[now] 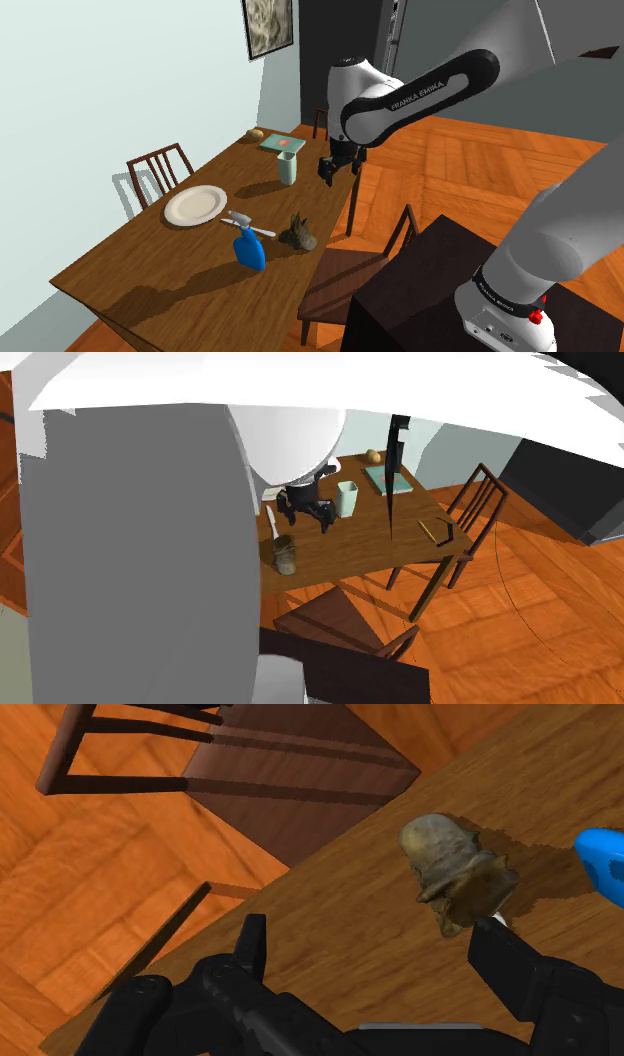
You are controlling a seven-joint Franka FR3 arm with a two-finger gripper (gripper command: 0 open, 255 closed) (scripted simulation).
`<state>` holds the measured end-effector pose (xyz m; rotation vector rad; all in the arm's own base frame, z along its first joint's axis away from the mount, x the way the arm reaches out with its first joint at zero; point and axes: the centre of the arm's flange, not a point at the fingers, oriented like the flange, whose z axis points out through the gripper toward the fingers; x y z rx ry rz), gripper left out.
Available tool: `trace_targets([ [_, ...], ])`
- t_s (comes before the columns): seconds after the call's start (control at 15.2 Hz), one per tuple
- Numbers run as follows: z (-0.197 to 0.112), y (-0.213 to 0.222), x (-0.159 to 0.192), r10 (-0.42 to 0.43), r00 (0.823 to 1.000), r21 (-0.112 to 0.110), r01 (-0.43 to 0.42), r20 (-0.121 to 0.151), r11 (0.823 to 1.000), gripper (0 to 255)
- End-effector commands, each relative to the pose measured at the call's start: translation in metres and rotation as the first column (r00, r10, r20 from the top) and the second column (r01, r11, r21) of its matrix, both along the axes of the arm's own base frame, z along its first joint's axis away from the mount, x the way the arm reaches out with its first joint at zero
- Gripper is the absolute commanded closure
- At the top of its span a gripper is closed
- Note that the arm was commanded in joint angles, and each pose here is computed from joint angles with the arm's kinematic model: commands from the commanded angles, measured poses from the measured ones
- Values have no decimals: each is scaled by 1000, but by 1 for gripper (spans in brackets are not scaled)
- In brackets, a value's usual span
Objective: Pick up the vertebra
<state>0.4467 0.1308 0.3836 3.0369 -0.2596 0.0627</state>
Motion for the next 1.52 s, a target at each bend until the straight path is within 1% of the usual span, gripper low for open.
trace_targets([
  [0.0,-20,10,13,-18,1000,9,18,0,1000,0],
  [0.53,-97,48,72,-84,996,41,84,-3,996,0],
  [1.06,-173,84,133,-150,989,72,150,-8,986,0],
  [1.12,-174,85,134,-150,989,73,151,-8,986,0],
  [1.45,-200,85,134,-150,989,73,151,-8,986,0],
])
